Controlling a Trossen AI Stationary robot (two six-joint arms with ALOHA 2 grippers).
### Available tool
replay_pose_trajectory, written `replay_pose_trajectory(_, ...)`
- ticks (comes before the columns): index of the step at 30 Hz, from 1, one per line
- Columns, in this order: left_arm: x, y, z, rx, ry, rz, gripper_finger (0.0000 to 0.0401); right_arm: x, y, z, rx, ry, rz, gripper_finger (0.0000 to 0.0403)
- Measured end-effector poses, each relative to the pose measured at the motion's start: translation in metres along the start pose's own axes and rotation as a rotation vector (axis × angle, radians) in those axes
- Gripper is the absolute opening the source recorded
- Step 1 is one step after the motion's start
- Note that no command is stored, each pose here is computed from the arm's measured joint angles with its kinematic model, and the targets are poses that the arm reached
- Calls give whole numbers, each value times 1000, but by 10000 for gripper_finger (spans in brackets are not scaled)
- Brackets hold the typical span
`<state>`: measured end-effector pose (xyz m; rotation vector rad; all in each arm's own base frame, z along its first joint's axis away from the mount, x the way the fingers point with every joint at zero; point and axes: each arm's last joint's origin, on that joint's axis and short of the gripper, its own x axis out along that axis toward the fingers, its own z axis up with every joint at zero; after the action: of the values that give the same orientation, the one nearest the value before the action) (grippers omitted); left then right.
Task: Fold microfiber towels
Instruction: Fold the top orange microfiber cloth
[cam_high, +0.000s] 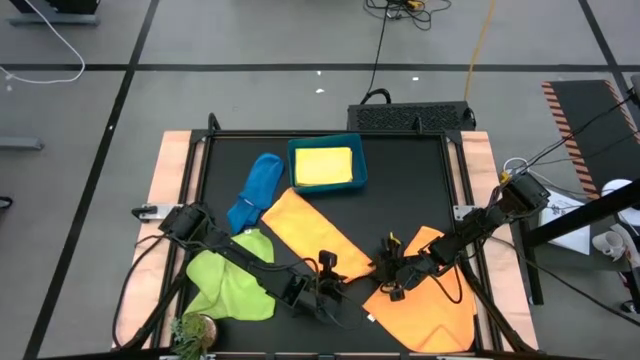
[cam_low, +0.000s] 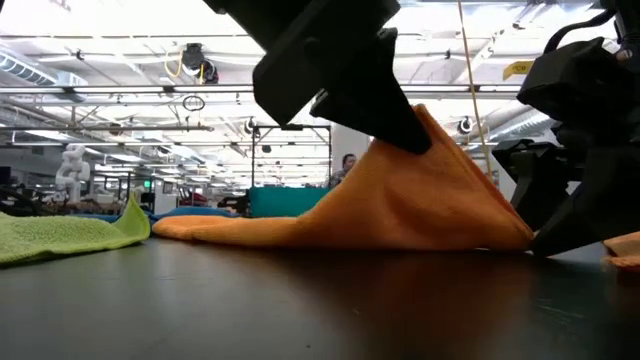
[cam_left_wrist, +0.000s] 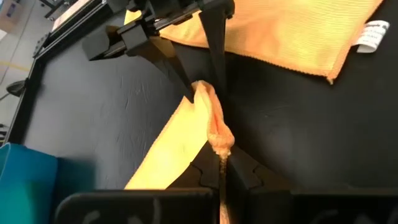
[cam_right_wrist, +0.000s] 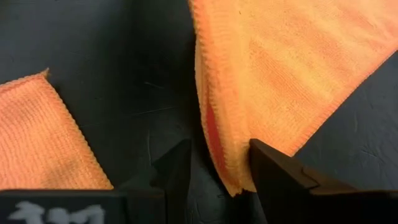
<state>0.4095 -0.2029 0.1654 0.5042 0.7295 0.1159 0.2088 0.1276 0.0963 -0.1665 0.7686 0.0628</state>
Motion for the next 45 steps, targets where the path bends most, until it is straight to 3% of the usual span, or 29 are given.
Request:
replay_pose_trajectory(22, -21, 9, 5, -20, 15, 42, 1, 0, -1, -3, -39, 17, -27, 132)
replay_pose_trajectory(31, -20, 10, 4, -34, 25, 37, 1, 0, 1, 3, -48, -52, -13, 133)
replay_pose_trajectory(45, -19, 12, 4, -39, 27, 40, 1, 0, 1, 10, 24, -113, -4, 141)
